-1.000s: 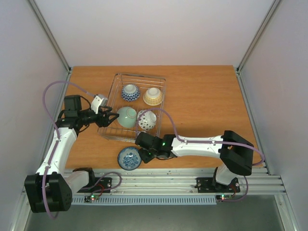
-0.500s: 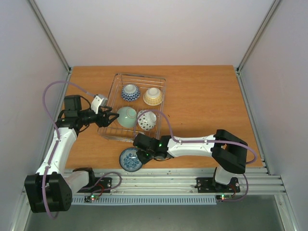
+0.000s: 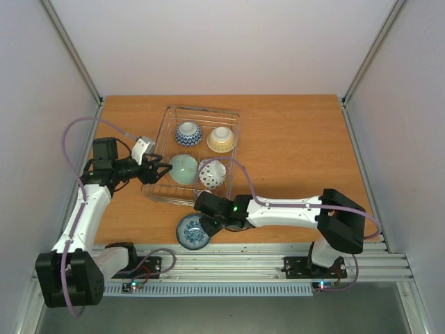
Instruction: Load the bowls into the dish rack
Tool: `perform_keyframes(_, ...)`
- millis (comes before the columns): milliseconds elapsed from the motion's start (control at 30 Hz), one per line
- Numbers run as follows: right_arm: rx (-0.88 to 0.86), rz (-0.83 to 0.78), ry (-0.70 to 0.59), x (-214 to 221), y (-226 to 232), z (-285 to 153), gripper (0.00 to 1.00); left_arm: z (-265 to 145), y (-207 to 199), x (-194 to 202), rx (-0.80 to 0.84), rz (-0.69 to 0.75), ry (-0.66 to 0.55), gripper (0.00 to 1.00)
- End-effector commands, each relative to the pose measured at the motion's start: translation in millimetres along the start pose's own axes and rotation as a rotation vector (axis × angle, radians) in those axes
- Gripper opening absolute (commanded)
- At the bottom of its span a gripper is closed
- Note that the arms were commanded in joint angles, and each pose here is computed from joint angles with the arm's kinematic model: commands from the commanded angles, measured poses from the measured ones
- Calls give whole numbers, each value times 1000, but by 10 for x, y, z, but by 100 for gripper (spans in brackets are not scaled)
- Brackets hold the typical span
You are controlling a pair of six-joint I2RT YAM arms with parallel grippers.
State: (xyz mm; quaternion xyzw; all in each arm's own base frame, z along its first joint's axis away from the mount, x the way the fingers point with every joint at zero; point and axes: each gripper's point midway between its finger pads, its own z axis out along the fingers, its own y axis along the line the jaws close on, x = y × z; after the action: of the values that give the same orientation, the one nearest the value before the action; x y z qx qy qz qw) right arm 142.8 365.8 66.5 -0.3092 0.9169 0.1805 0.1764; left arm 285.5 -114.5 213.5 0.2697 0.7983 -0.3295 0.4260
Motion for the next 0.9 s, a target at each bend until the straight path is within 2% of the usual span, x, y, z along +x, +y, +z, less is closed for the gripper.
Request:
perform_keyframes(0,22,-50,-133,-375,64,-431,1,-32,-107,-29,38,18,-12,67)
perform_keyframes(400,132,-168,-336,-1099,61,-1083,1,-82,-379,-23,177,34,-13,67)
perform_keyframes(600,165,-183,-354,-1453,-53,-1109,1,-142,-553,-12,251,63,-19,67)
perform_keyframes(867,171,-186,-369,-1717,-113,-1121,1,-157,-595,-7,269,78,-22,67)
